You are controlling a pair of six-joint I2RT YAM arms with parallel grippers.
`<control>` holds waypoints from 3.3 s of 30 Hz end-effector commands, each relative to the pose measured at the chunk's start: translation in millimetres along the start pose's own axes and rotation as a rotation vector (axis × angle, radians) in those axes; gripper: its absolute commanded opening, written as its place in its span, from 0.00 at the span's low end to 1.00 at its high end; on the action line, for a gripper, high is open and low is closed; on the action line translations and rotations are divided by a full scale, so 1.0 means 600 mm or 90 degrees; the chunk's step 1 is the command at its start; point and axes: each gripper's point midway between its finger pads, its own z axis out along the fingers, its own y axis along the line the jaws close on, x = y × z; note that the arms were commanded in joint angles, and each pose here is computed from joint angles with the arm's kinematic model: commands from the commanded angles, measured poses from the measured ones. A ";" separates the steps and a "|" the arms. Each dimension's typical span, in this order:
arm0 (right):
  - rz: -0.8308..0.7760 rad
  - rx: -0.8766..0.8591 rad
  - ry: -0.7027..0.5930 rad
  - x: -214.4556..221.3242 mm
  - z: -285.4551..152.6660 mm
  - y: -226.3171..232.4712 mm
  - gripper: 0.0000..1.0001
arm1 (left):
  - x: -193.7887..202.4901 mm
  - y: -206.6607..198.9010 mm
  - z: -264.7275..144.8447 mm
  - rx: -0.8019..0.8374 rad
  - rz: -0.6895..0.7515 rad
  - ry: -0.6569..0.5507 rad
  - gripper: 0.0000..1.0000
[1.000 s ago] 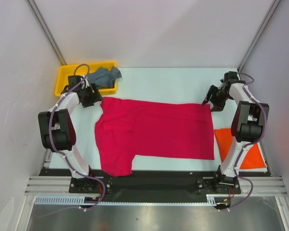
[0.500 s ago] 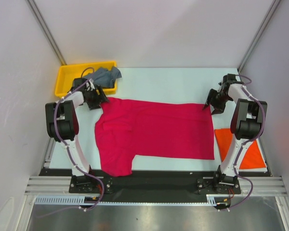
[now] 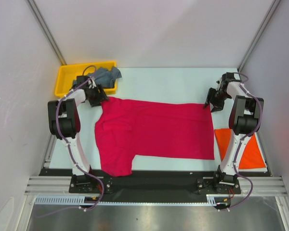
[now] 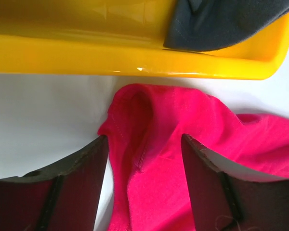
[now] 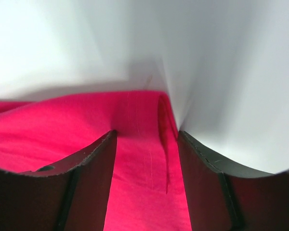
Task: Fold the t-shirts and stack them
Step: Fold the tshirt
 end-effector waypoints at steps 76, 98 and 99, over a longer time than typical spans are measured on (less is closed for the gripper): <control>0.132 -0.216 -0.056 -0.006 -0.069 0.115 0.40 | 0.198 -0.231 -0.164 0.038 0.258 0.026 0.55; 0.172 -0.238 -0.039 -0.006 -0.048 0.089 0.43 | 0.275 -0.211 -0.053 -0.097 0.346 0.151 0.44; 0.173 -0.239 -0.037 -0.007 -0.043 0.088 0.43 | 0.277 -0.212 -0.053 -0.095 0.345 0.152 0.43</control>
